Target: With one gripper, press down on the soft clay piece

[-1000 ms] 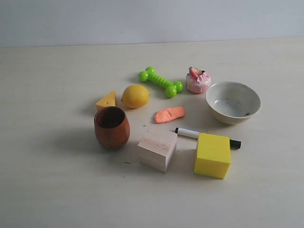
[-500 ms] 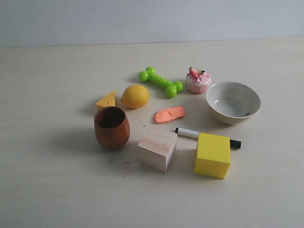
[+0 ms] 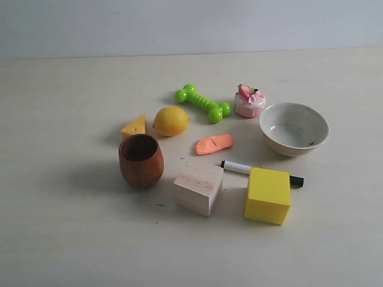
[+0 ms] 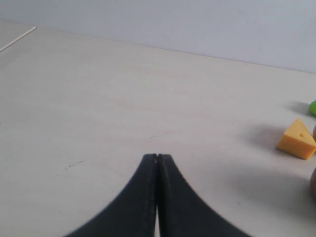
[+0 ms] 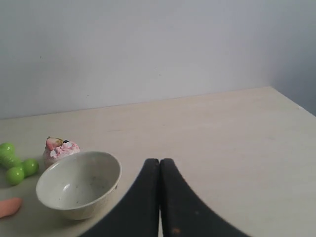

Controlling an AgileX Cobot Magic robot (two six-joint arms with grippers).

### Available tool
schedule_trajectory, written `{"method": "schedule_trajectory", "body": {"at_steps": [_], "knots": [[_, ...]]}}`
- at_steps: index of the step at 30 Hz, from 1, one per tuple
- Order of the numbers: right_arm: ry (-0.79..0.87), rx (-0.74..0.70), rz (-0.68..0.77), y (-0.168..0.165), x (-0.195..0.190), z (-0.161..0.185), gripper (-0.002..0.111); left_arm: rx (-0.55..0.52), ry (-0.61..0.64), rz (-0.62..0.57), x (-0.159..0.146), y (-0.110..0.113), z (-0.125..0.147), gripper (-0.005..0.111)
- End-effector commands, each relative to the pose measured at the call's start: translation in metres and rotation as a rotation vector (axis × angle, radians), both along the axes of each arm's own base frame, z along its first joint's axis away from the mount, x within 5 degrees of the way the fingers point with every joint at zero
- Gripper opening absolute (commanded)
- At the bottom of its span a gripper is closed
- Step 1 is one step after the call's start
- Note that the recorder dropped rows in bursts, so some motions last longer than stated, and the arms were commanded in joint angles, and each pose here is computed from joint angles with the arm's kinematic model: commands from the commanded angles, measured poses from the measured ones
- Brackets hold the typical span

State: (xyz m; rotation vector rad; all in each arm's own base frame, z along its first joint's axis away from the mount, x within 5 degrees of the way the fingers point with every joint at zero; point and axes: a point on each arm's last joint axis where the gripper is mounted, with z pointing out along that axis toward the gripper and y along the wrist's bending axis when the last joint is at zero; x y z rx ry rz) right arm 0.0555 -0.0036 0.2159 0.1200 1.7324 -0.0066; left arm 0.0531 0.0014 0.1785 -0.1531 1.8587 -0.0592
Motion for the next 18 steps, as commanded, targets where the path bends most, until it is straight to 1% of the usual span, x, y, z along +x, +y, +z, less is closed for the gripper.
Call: {"method": "schedule_trajectory", "body": {"at_steps": [1, 5, 10, 18], "knots": [[-0.01, -0.018, 0.004, 0.0, 0.0, -0.004, 0.0, -0.011, -0.019, 0.001, 0.0, 0.0, 0.002, 0.0], [0.029, -0.016, 0.007, 0.001, -0.001, -0.011, 0.0, -0.011, -0.019, 0.001, 0.0, 0.0, 0.002, 0.0], [0.064, -0.011, 0.007, 0.001, -0.002, -0.031, 0.0, -0.011, -0.019, 0.001, 0.0, 0.0, 0.002, 0.0], [0.084, -0.01, 0.009, 0.001, -0.002, -0.033, 0.0, -0.011, -0.019, 0.001, 0.0, 0.0, 0.002, 0.0]]}}
